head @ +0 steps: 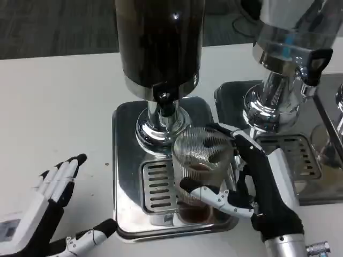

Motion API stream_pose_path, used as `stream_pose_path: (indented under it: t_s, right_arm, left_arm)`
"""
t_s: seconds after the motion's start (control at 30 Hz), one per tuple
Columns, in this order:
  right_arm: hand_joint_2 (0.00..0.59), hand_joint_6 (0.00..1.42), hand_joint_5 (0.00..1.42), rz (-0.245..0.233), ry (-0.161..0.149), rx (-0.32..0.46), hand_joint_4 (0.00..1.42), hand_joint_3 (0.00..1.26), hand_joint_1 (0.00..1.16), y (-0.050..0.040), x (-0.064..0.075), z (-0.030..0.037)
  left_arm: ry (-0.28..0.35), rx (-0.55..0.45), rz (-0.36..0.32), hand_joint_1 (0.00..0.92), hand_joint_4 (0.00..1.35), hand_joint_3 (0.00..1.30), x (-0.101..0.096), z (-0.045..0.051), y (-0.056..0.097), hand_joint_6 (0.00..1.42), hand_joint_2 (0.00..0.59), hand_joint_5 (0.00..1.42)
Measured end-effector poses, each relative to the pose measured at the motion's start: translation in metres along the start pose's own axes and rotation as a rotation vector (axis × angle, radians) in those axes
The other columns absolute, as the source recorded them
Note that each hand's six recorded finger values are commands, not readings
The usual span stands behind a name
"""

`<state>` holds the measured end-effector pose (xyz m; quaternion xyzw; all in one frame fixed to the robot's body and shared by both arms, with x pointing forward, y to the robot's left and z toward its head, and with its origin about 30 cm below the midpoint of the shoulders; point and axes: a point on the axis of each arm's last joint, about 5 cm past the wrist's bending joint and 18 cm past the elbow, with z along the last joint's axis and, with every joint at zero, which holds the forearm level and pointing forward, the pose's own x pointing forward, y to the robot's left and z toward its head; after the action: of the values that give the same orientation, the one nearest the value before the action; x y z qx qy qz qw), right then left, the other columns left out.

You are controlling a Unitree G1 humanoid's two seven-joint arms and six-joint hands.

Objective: Grasp the cup under the faucet to collect the drink, then remove the cup.

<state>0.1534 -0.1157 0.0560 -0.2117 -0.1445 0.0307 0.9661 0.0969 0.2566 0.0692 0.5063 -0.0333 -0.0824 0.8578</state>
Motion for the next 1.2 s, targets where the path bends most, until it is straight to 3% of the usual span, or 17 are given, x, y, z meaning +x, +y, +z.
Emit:
stream_pose_path:
  t_s: [0.23, 0.37, 0.6, 0.77, 0.9, 1.03, 1.2]
  right_arm:
    - [0.147, 1.42, 0.97, 0.022, -0.016, 0.028, 0.69, 0.39, 0.95, -0.0021, -0.012, 0.0083]
    - [0.147, 1.42, 0.97, 0.051, -0.051, 0.056, 0.69, 0.39, 0.95, -0.0033, -0.02, 0.0183]
    - [0.148, 1.42, 0.97, 0.095, -0.079, 0.077, 0.69, 0.4, 0.96, -0.0145, -0.033, 0.0288]
    - [0.149, 1.42, 0.97, 0.119, -0.099, 0.092, 0.69, 0.4, 0.96, -0.0127, -0.044, 0.0377]
    - [0.149, 1.42, 0.97, 0.134, -0.103, 0.103, 0.69, 0.4, 0.96, -0.0136, -0.045, 0.0397]
    - [0.148, 1.42, 0.97, 0.13, -0.112, 0.097, 0.69, 0.4, 0.96, -0.024, -0.047, 0.0378]
    - [0.147, 1.42, 0.97, 0.139, -0.101, 0.102, 0.69, 0.41, 0.96, -0.0242, -0.051, 0.0388]
  left_arm:
    - [-0.013, 0.06, 0.024, 0.0, 0.0, 0.0, -0.006, 0.0031, 0.002, 0.0, 0.102, 0.0]
    - [-0.003, 0.091, 0.016, 0.0, 0.0, 0.0, -0.017, 0.0057, 0.003, 0.0, 0.103, 0.0]
    - [-0.006, 0.133, -0.001, 0.0, 0.0, 0.0, -0.037, 0.0153, 0.004, 0.0, 0.1, 0.0]
    - [0.039, 0.163, 0.024, 0.0, 0.0, 0.0, -0.049, 0.0148, 0.011, 0.0, 0.101, 0.0]
    - [0.042, 0.168, 0.024, 0.0, 0.0, 0.0, -0.054, 0.0206, 0.012, 0.0, 0.112, 0.0]
    - [0.042, 0.146, 0.038, 0.0, 0.0, 0.0, -0.055, 0.0348, 0.003, 0.0, 0.113, 0.0]
    - [0.068, 0.15, 0.022, 0.0, 0.0, 0.0, -0.062, 0.0366, 0.003, 0.0, 0.118, 0.0]
